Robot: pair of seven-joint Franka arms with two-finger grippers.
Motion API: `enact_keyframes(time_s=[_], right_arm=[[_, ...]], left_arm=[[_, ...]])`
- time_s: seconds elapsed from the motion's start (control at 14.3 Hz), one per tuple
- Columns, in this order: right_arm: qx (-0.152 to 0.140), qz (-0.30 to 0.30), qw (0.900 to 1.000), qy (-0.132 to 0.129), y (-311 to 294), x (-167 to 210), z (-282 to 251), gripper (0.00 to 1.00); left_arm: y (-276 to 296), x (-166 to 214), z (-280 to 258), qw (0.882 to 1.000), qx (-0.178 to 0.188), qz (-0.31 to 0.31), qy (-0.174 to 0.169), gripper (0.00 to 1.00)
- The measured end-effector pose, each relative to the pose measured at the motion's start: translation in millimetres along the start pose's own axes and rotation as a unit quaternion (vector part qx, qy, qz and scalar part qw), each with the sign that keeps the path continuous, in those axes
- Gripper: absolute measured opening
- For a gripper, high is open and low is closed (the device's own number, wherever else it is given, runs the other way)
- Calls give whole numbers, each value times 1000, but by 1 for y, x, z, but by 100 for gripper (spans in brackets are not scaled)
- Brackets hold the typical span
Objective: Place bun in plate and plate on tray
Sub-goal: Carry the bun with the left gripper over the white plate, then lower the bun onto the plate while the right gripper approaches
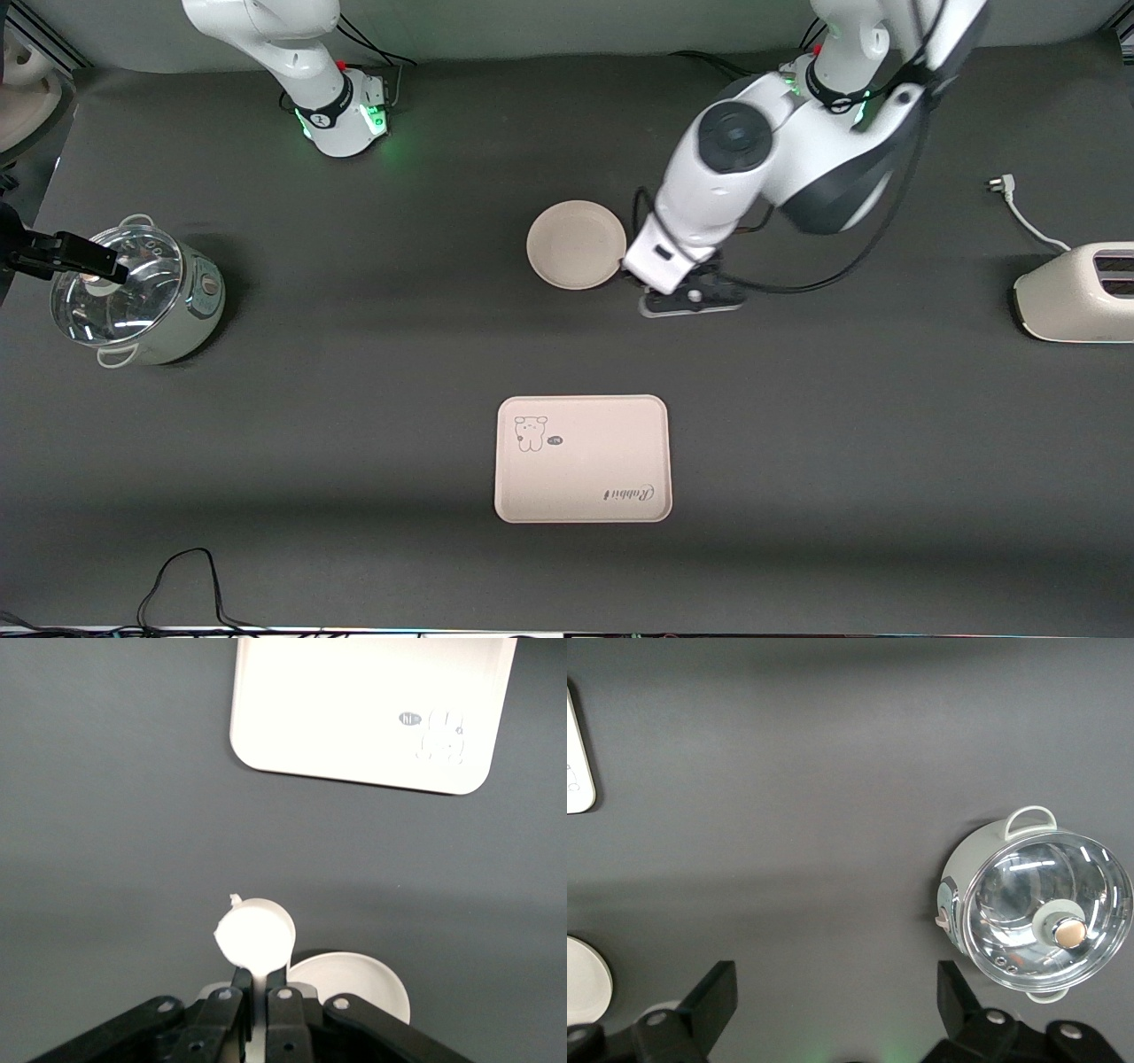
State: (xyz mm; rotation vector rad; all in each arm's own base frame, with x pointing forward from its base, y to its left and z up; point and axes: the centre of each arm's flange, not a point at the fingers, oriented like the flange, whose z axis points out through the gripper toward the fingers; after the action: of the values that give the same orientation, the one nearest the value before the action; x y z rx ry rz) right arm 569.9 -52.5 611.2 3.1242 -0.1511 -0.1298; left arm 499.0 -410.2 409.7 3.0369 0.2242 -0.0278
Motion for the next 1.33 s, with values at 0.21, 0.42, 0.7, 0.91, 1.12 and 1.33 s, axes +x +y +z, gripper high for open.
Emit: enact_keyframes(time_s=[0.21, 0.42, 0.7, 0.91, 1.12, 1.33], right_arm=[[0, 0, 1000, 0, 0, 0, 0, 100], [0, 0, 1000, 1, 0, 0, 0, 100], [0, 0, 1000, 1, 0, 0, 0, 100], [1, -2, 1000, -1, -2, -2, 1, 100], [5, -5, 1000, -7, -21, -24, 4, 100], [6, 3, 1000, -2, -64, -60, 6, 100]], left_arm=[[32, -44, 74, 999, 46, -15, 11, 8], [52, -83, 122, 997, 71, -32, 4, 8], [62, -122, 168, 997, 66, -51, 6, 8], [64, -142, 197, 996, 65, -60, 10, 7], [66, -152, 215, 995, 68, -68, 16, 24], [69, -158, 218, 995, 70, -69, 17, 58]])
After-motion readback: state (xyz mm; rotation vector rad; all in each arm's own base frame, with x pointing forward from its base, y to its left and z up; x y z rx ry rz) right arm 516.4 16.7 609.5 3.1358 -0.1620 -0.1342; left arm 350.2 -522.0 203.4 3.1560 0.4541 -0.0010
